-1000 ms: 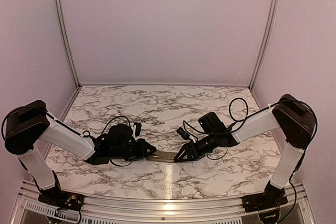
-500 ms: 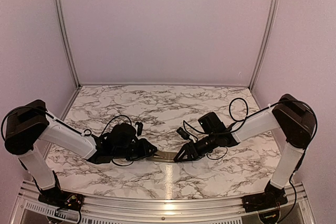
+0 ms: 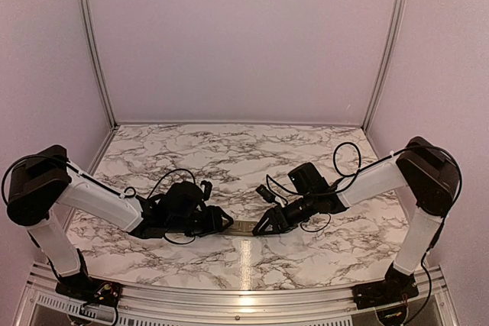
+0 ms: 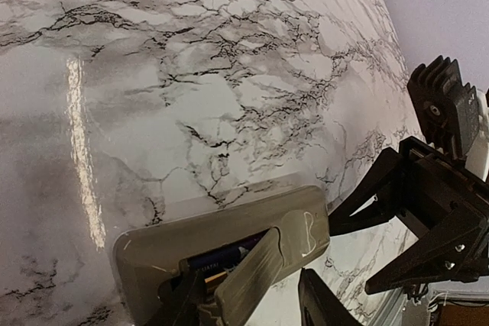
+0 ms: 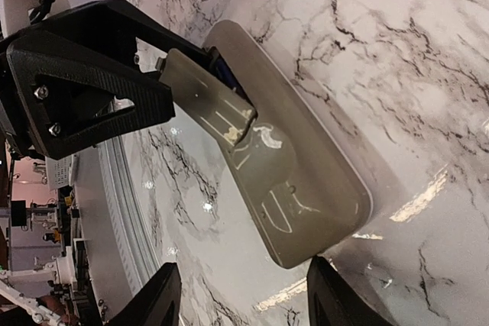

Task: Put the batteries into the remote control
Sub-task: Place the battery cover on the remote control without the battery cover, then load the battery cover onto the remote control without the battery cover.

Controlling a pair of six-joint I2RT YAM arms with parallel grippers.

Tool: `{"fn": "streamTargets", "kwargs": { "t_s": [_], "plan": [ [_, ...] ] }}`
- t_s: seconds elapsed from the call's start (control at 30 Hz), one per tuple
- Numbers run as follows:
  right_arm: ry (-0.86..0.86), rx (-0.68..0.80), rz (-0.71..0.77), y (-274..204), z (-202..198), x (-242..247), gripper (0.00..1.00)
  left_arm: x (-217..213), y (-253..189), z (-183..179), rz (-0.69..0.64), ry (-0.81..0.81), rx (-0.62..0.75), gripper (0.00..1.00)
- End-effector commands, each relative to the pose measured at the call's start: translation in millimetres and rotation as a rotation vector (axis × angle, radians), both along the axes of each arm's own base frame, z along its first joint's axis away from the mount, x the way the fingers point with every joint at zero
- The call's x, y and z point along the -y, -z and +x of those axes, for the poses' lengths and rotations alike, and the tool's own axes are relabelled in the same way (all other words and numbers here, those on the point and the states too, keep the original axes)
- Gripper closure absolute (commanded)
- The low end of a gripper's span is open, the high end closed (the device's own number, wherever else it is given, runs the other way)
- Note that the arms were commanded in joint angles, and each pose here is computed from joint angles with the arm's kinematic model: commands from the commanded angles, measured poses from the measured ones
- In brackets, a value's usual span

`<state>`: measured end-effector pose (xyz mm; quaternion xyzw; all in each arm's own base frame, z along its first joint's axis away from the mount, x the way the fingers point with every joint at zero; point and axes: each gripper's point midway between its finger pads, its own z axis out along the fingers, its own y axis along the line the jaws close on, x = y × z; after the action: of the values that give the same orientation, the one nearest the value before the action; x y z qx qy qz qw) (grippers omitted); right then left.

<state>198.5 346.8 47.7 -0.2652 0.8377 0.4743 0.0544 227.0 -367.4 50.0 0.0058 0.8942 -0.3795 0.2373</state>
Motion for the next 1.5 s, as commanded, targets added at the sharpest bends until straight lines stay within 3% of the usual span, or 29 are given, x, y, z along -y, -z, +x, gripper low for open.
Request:
{"fn": "streamTargets", "kwargs": {
  "t_s": [0.0, 0.6, 1.07, 1.47],
  "plan": [
    [-0.018, 0.041, 0.038, -11.4, 4.8, -10.1, 0.45, -19.7, 14.3, -1.9, 0.146, -0.004, 0.002, 0.55],
    [-0.012, 0.06, 0.023, -12.4, 7.6, -8.1, 0.45, -38.4, -7.5, 10.0, 0.31, -0.034, 0.118, 0.49],
    [-0.001, 0.071, 0.011, -11.9, 12.3, -6.5, 0.46, -26.8, -14.2, 12.4, 0.304, 0.027, 0.167, 0.72],
    [-0.008, 0.066, 0.013, -11.8, 11.5, -7.1, 0.48, -19.5, -4.0, 10.5, 0.303, 0.052, 0.142, 0.77]
  ]
}}
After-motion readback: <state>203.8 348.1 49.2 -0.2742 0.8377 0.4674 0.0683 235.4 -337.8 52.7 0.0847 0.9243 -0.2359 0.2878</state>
